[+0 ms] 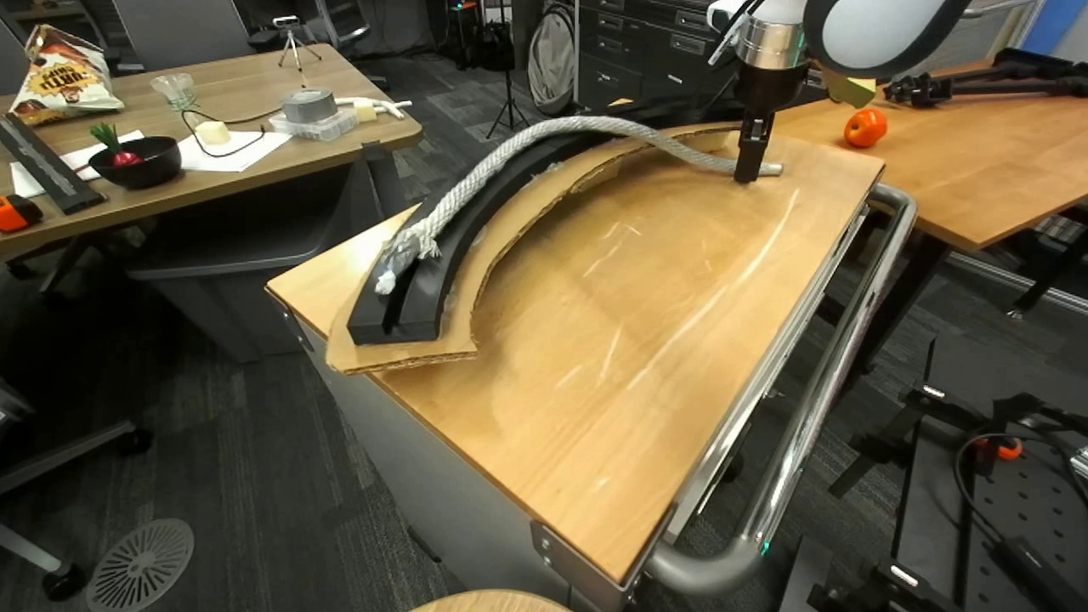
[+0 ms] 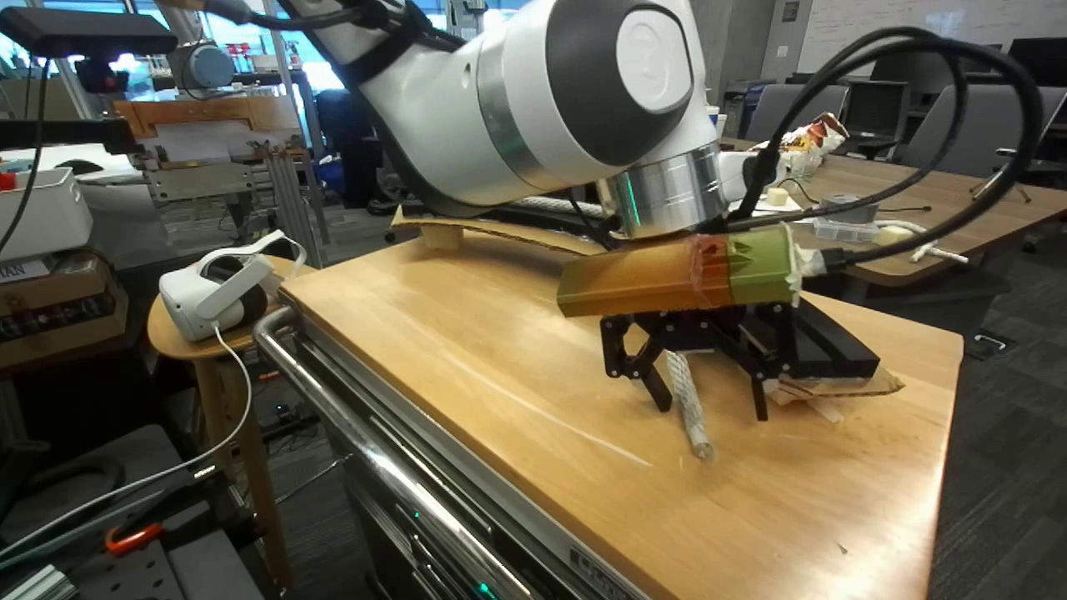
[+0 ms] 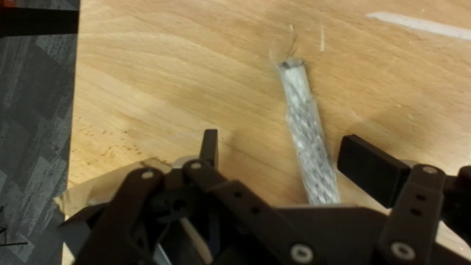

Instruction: Put the rope along the center of the black object

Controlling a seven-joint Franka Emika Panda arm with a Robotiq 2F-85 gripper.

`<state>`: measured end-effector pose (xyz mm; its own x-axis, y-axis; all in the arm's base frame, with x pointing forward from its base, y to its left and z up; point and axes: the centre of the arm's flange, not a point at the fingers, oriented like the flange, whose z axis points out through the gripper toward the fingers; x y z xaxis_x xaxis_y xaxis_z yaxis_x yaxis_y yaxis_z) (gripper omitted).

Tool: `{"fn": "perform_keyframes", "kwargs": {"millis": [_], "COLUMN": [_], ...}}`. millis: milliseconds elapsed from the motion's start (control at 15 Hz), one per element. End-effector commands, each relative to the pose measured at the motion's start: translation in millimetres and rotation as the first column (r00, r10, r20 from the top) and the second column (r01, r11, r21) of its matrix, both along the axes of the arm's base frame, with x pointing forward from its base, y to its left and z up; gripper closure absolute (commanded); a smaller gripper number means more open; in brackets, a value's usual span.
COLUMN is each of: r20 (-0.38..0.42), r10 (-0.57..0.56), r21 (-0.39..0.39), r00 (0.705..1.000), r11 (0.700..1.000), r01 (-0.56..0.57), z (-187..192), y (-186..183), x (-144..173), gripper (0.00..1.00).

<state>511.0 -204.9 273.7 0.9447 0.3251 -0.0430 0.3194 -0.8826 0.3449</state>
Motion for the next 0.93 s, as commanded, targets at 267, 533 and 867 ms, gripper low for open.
{"fn": "perform_keyframes", "kwargs": {"millis": [267,533,867], "r20": [0.008,0.028,0.065], "r10": [0.058,0.102,0.202], "r21": [0.169,0.144,0.039], "r00": [0.998,0.994,0.977], "r11": [0.984,0.984,0.978], "r01": [-0.059,-0.105,-0.204], "z": [-3.8,14.0,45.1], "y": [-25.6,-17.7,9.9], "x": [3.9,-2.8,-10.6], "gripper": [0.25,0.58,0.99]}}
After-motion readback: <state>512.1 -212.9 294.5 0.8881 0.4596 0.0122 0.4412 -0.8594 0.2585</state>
